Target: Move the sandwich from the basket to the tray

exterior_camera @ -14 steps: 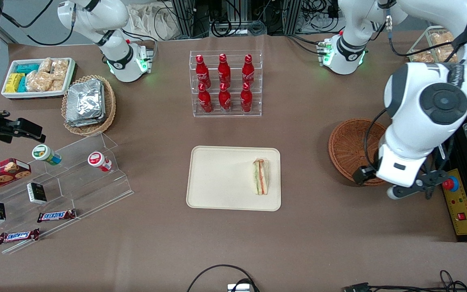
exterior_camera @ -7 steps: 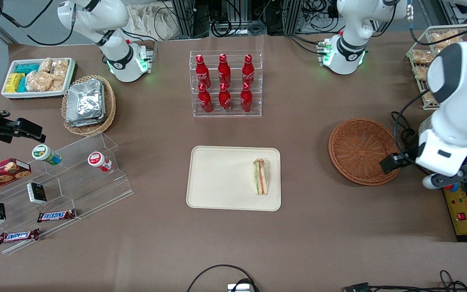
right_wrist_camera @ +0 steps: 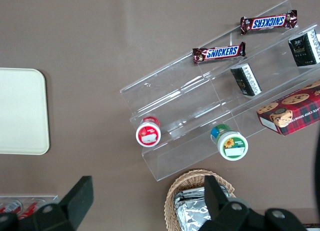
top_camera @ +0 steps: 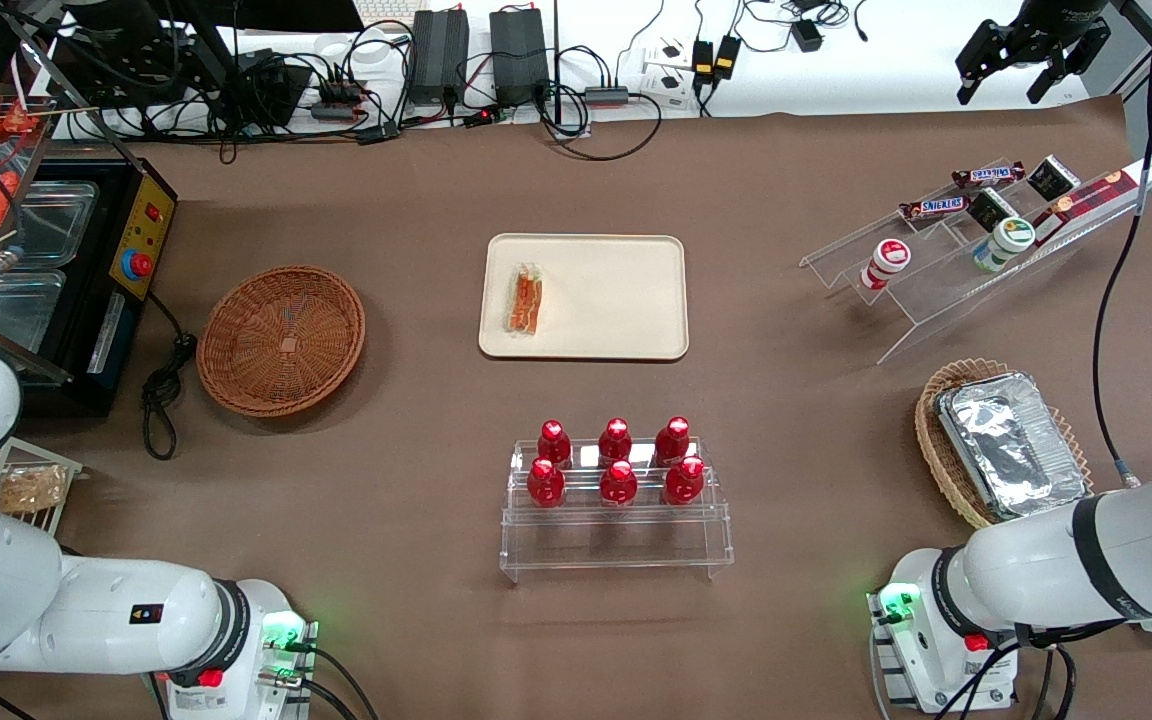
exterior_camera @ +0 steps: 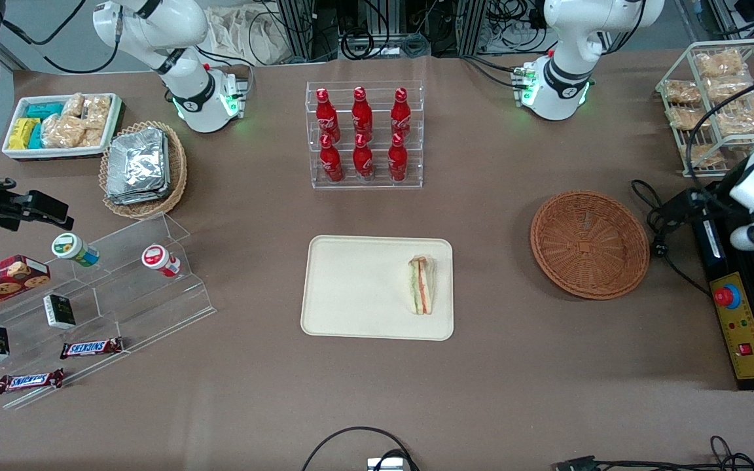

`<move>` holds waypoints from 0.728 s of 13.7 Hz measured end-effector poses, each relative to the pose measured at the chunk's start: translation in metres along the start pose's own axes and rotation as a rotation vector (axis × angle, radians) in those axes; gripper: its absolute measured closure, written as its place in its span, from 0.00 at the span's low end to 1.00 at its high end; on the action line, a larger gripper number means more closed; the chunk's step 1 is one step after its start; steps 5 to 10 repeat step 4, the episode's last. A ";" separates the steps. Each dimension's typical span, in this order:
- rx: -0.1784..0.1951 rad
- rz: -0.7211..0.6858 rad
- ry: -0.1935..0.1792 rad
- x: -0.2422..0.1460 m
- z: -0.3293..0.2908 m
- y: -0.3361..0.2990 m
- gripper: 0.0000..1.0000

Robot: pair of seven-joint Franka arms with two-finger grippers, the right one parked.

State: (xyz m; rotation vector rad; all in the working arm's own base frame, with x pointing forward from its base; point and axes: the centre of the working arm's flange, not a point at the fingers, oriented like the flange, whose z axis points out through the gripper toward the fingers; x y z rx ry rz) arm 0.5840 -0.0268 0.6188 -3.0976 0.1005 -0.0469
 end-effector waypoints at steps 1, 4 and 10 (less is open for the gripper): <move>-0.001 0.011 0.007 -0.005 -0.009 0.001 0.00; -0.001 0.018 0.017 -0.017 -0.024 0.004 0.00; -0.001 0.018 0.017 -0.017 -0.024 0.004 0.00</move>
